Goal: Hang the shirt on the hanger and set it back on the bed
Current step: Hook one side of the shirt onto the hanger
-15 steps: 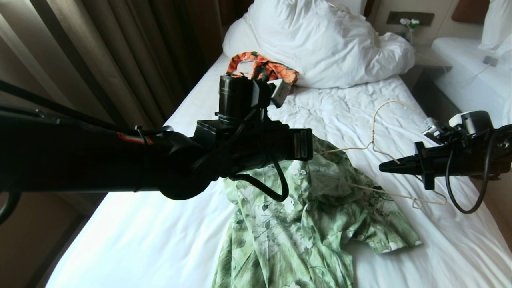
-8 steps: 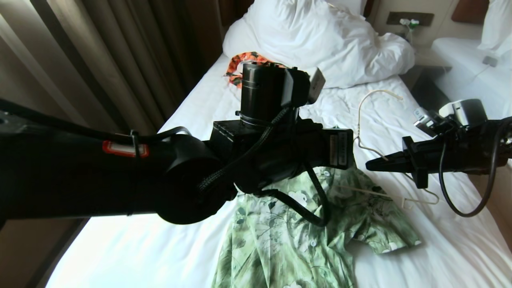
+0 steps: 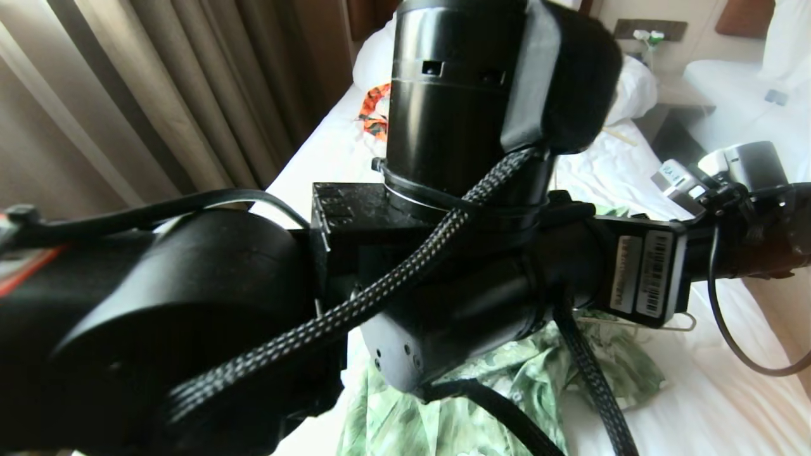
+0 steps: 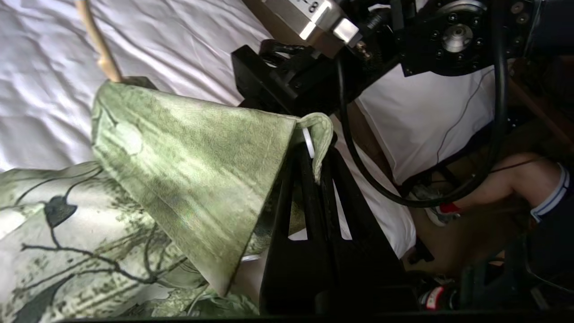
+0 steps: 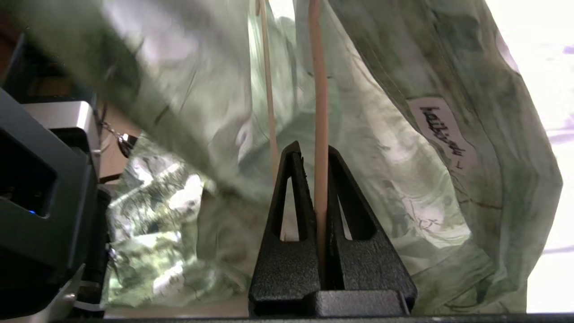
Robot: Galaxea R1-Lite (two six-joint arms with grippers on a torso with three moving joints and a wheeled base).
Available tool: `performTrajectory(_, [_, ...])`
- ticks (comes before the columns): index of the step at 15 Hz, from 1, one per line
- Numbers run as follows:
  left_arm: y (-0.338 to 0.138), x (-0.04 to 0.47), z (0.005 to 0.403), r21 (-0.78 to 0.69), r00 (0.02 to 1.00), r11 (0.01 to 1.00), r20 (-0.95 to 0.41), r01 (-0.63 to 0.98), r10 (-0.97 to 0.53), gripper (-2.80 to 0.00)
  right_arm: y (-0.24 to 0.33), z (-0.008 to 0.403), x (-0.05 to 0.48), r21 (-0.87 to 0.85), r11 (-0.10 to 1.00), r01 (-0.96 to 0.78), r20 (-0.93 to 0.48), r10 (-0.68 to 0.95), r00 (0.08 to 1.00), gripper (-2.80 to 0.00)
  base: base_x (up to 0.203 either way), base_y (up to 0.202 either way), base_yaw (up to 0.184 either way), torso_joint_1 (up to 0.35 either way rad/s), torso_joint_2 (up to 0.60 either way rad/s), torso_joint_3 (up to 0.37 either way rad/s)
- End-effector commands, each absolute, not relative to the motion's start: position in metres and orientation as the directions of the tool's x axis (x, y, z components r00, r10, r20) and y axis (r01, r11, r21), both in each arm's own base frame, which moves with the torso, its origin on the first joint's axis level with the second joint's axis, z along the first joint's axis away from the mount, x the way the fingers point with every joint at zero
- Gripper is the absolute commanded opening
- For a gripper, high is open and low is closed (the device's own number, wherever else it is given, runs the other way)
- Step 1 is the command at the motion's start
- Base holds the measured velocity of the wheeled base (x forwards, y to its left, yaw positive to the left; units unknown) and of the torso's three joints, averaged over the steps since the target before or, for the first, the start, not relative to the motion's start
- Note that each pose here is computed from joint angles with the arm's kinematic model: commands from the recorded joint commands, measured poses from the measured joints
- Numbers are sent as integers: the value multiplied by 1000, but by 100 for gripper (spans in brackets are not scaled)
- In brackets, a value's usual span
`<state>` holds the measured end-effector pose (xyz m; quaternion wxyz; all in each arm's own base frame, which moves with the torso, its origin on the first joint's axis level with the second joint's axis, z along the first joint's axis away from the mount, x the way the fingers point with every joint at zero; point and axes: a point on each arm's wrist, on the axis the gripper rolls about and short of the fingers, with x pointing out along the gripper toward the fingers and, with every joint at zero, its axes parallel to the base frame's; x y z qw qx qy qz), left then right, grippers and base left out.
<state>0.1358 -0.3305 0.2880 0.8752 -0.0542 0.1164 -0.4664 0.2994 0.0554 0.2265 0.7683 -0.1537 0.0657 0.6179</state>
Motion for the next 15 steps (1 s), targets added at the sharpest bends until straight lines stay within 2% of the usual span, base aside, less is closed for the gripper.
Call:
performTrajectory(1, [-337, 128, 290, -201, 519, 544, -166, 815, -838, -280, 64, 239, 283, -162, 160, -974, -274, 941, 200, -280, 0, 0, 0, 0, 0, 0])
performTrajectory(5, [-351, 130, 278, -188, 509, 546, -211, 816, -834, -280, 63, 239, 270, -148, 159, -976, -275, 941, 195, -280, 0, 0, 0, 0, 0, 0])
performTrajectory(12, [-364, 137, 261, -177, 512, 554, -234, 813, -826, -280, 61, 222, 279, -102, 149, -984, -270, 947, 171, -280, 0, 0, 0, 0, 0, 0])
performTrajectory(13, [-364, 138, 261, -178, 514, 555, -228, 813, -827, -106, 61, 219, 281, -116, 150, -982, -264, 948, 176, -280, 0, 0, 0, 0, 0, 0])
performTrajectory(14, [-364, 138, 261, -178, 514, 554, -228, 813, -827, 0, 60, 217, 282, -125, 152, -981, -259, 949, 180, -280, 0, 0, 0, 0, 0, 0])
performTrajectory(15, [-364, 137, 262, -179, 513, 553, -226, 814, -828, 0, 60, 217, 282, -127, 152, -980, -258, 949, 181, -280, 0, 0, 0, 0, 0, 0])
